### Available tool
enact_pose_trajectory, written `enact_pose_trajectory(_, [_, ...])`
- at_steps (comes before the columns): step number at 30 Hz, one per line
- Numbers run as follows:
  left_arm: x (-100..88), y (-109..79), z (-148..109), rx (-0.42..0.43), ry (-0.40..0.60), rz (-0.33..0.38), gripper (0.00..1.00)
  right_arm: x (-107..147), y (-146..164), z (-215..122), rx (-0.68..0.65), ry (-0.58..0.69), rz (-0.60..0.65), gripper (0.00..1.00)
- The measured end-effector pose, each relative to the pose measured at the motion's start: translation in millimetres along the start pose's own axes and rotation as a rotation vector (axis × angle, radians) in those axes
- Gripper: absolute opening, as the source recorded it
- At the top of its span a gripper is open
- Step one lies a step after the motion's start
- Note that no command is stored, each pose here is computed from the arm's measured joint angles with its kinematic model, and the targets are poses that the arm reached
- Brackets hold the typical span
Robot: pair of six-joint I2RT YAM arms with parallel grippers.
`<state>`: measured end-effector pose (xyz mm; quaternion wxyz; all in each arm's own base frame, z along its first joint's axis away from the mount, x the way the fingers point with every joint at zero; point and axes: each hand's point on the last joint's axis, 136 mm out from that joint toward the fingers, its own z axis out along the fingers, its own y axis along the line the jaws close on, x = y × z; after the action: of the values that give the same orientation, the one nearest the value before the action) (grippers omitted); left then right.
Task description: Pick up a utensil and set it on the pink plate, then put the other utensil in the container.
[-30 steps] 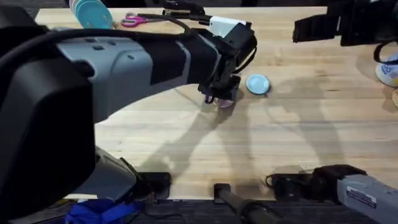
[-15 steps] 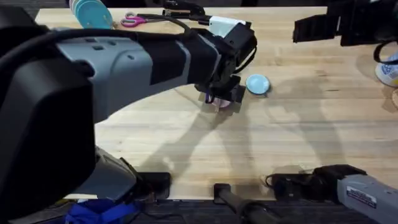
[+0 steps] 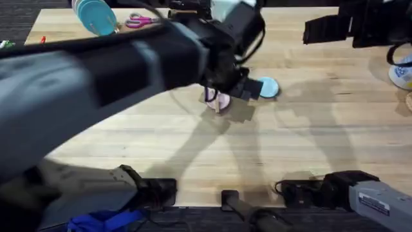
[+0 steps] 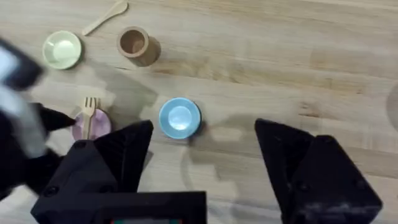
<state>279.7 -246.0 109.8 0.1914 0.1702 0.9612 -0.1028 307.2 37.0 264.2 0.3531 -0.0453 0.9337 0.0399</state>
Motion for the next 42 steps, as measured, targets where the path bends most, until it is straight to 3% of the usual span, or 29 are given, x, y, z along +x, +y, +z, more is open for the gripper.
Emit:
enact_pose_trajectory(4, [-15.4,11.9,-43,0.008,-0.097,-0.017,0.995,0,0,0,0.0,0.0,0.0,0.996])
enact_pose_trajectory(12, [-8.5,60.1,-107,-0.056,-0.178,-0.018,0.993,0,0,0,0.0,0.0,0.0,0.996])
enact_pose_trajectory(13, [-8.0,80.1,-139,-0.055,-0.247,0.046,0.993,0,0,0,0.0,0.0,0.0,0.995])
enact_pose_trajectory(15, [-8.8,84.3,-147,-0.032,-0.269,0.081,0.993,0,0,0,0.0,0.0,0.0,0.996])
enact_pose_trajectory(25, [-8.5,118.1,-160,0.117,-0.331,0.229,0.995,0,0,0,0.0,0.0,0.0,0.996])
enact_pose_trajectory(30, [0.5,129.1,-154,0.155,-0.33,0.318,0.995,0,0,0,0.0,0.0,0.0,0.996])
enact_pose_trajectory(33, [1.1,130.5,-144,0.194,-0.324,0.365,0.995,-1,0,0,0.0,-0.006,0.0,0.996])
enact_pose_trajectory(37, [-13.7,126.3,-138,0.248,-0.38,0.44,0.995,-8,0,1,-0.002,-0.028,-0.001,0.996])
enact_pose_trajectory(42, [-18.5,120.3,-129,0.319,-0.393,0.465,0.995,-5,4,15,-0.026,0.014,0.001,0.996])
